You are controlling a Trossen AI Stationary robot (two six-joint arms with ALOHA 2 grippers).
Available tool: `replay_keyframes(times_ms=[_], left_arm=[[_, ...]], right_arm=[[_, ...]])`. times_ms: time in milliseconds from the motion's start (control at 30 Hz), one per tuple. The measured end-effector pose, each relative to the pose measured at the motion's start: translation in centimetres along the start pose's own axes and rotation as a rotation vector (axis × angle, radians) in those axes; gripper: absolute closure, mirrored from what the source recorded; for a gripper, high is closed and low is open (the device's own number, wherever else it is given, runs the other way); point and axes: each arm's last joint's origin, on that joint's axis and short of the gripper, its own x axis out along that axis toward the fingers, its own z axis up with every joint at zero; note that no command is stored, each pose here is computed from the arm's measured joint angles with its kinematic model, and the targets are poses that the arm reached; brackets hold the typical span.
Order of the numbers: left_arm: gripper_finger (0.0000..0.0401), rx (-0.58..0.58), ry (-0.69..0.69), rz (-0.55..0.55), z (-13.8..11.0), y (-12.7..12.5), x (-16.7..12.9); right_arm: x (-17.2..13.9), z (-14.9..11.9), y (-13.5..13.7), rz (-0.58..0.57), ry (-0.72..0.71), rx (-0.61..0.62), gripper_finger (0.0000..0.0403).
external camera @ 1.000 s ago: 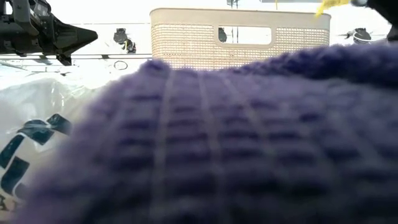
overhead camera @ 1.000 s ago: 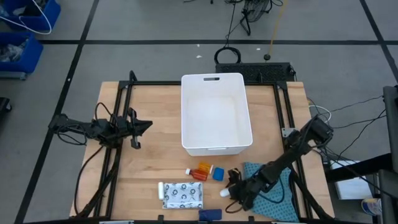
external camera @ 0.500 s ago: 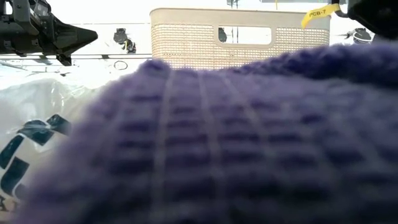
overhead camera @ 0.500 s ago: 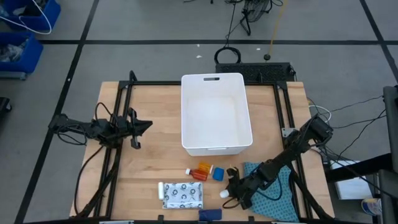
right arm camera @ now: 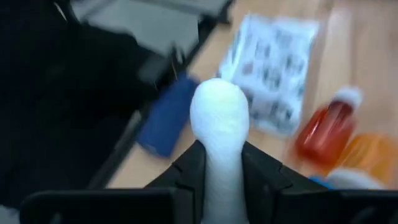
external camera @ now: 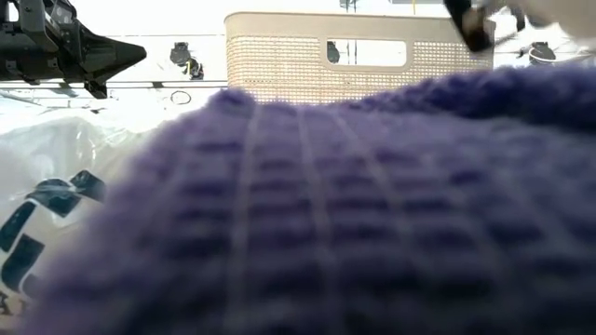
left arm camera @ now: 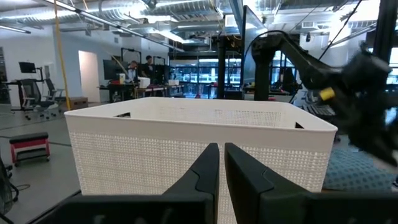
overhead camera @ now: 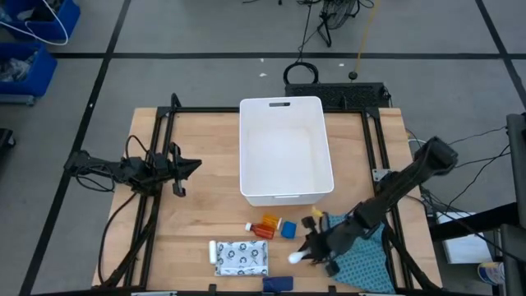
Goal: Pick & place medical supplies in basket/bin
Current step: Put the rolled white bandage into the white container
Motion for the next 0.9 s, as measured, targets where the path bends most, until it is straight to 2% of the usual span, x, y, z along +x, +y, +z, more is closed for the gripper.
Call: replay_keyframes(times_ms=[133, 267, 500, 633, 767, 900], left_arm=[[0.037, 0.004, 0.0, 0.001, 0.0, 0.0, 0.0], [0.037, -0.005, -0.016, 0.006, 0.2, 0.0, 0.0], [0.037, -0.02, -0.051, 0.011, 0.5, 0.1, 0.0], [0.037, -0.012, -0.05, 0.011, 0.5, 0.1, 0.0], [0.037, 0.029, -0.05, 0.012, 0.5, 0.1, 0.0], [0.037, 0.043, -0.049, 0.013, 0.5, 0.1, 0.0]], right_arm=[[-3.8, 2.5, -0.3, -0.008, -0.145, -0.052, 0.0331], [-8.0, 4.5, -0.9, -0.094, -0.296, -0.084, 0.0336], [-15.2, 5.8, -2.2, -0.239, -0.463, -0.137, 0.0336], [-17.3, 5.1, -3.1, -0.379, -0.481, -0.15, 0.0336], [-18.6, 4.9, -4.5, -0.61, -0.471, -0.154, 0.0335], [-19.8, 5.6, -6.4, -0.741, -0.48, -0.14, 0.0335]])
